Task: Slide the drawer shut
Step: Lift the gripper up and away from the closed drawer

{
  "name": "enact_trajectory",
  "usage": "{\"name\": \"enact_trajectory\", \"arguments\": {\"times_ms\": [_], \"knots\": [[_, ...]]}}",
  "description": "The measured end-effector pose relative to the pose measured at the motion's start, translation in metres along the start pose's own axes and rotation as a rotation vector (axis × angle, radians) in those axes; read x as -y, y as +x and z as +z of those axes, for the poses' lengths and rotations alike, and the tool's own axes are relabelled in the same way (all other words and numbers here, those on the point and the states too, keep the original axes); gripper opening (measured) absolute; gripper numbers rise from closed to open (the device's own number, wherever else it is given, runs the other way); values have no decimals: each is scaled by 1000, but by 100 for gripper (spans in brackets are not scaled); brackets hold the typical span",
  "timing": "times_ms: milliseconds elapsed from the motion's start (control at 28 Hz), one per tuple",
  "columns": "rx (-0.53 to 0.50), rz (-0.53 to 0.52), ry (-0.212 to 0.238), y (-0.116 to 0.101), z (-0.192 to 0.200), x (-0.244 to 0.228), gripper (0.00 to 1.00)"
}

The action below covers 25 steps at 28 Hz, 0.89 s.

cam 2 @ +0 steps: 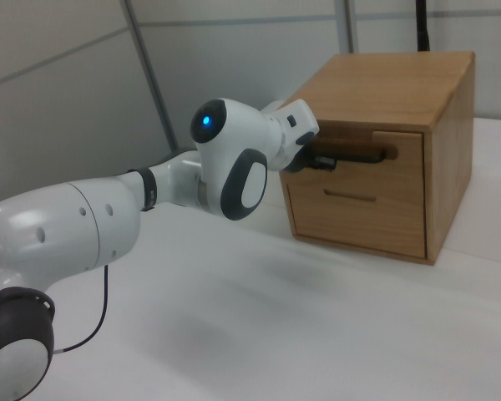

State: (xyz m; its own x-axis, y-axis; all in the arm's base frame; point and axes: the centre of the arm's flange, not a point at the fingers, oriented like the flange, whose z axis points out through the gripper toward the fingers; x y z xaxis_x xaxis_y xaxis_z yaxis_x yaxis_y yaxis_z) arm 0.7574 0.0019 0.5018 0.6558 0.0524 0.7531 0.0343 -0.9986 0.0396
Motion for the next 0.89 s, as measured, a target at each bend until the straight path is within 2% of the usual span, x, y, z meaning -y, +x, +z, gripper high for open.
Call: {"name": "enact_trajectory", "arguments": {"times_ms": [179, 393, 536, 643, 786, 893], "knots": [[87, -1, -5, 16, -24, -1, 1], [257, -3, -10, 34, -84, 1, 1], [416, 12, 2, 32, -127, 4, 1], [521, 33, 28, 31, -165, 6, 1], [637, 47, 61, 27, -209, 10, 1], [709, 47, 70, 23, -246, 12, 1]]}}
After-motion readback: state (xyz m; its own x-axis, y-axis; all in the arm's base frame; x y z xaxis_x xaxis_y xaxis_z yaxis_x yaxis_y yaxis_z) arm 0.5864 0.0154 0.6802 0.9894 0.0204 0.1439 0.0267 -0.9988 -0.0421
